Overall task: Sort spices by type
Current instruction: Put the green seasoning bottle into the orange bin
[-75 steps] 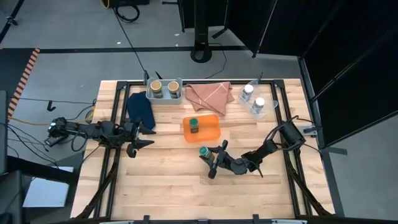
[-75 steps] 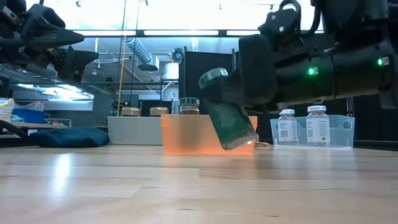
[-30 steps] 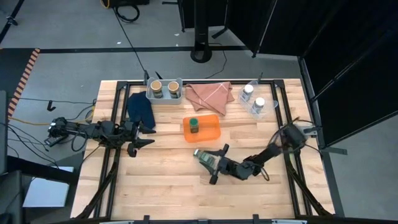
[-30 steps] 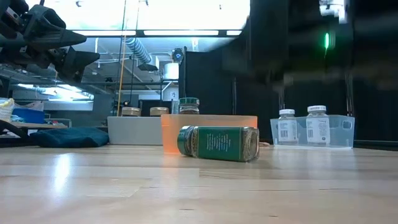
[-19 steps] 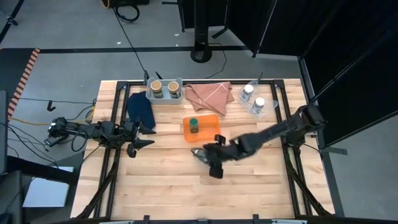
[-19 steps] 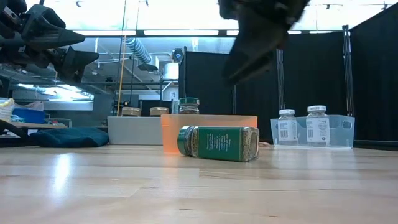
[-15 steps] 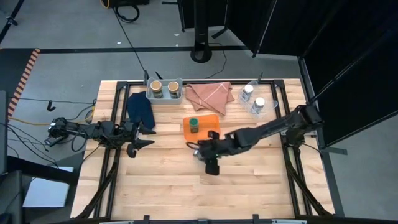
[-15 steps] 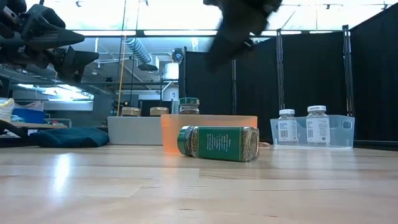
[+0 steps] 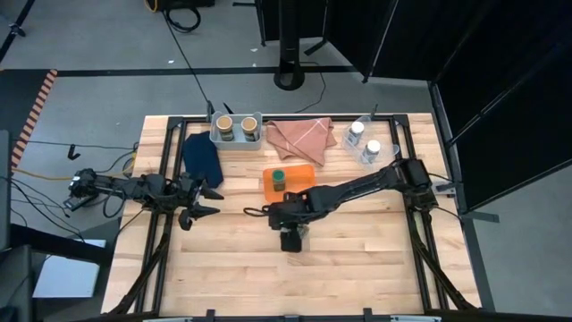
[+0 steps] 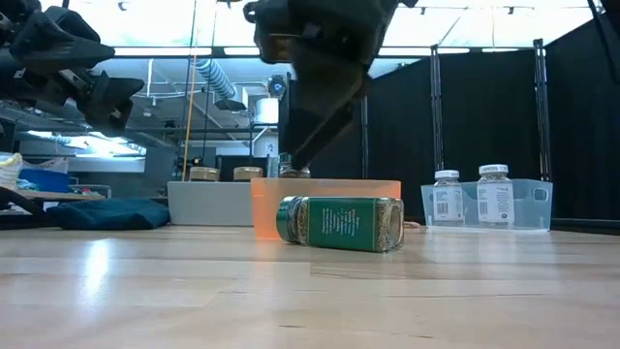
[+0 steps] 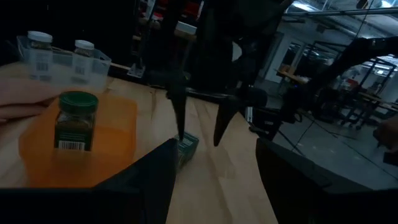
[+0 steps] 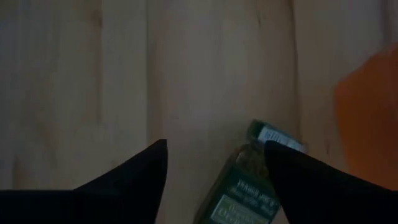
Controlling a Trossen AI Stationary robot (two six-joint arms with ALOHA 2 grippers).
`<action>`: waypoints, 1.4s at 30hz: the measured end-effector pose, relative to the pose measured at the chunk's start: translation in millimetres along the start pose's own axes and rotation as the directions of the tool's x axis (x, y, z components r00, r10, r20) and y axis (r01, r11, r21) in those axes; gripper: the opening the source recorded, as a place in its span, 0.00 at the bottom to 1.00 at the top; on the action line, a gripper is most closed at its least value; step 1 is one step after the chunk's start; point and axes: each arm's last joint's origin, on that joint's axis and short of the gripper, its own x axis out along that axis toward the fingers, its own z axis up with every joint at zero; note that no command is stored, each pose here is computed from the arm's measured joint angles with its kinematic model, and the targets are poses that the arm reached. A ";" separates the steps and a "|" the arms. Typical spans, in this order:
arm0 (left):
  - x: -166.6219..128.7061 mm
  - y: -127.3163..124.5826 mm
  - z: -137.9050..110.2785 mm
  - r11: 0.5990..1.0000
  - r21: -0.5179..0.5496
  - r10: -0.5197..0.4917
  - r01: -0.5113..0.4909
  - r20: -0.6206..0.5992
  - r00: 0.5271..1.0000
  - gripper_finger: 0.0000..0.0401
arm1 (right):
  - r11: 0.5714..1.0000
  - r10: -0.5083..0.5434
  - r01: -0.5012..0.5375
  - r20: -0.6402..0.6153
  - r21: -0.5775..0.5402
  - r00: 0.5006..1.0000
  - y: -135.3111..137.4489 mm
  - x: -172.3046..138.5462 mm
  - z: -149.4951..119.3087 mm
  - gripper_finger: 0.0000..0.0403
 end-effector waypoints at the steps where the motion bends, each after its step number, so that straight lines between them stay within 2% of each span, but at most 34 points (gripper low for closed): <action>1: 0.0 0.0 0.0 1.000 0.000 0.000 0.000 0.000 1.000 0.56 | 1.000 -0.005 0.005 0.000 0.002 1.000 -0.9 1.5 2.5 0.70; 5: 0.0 -0.1 0.2 1.000 0.000 -0.002 0.002 0.002 1.000 0.56 | 0.999 -0.049 0.049 -0.015 0.008 0.999 -7.5 4.6 5.5 0.74; 11: 0.0 -0.2 0.5 1.000 -0.001 -0.004 0.004 0.005 1.000 0.56 | 0.990 -0.128 0.130 -0.045 0.056 0.991 -19.2 4.9 2.8 0.73; 26: 0.0 -0.3 0.7 1.000 -0.001 -0.005 0.005 0.006 1.000 0.56 | 0.980 -0.160 0.159 0.000 0.116 0.987 -25.0 6.2 6.4 0.73; 42: 0.0 0.0 -0.3 1.000 -0.007 -0.002 0.002 -0.004 1.000 0.56 | 0.977 -0.154 0.151 0.008 0.152 0.988 -31.1 28.0 -10.3 0.71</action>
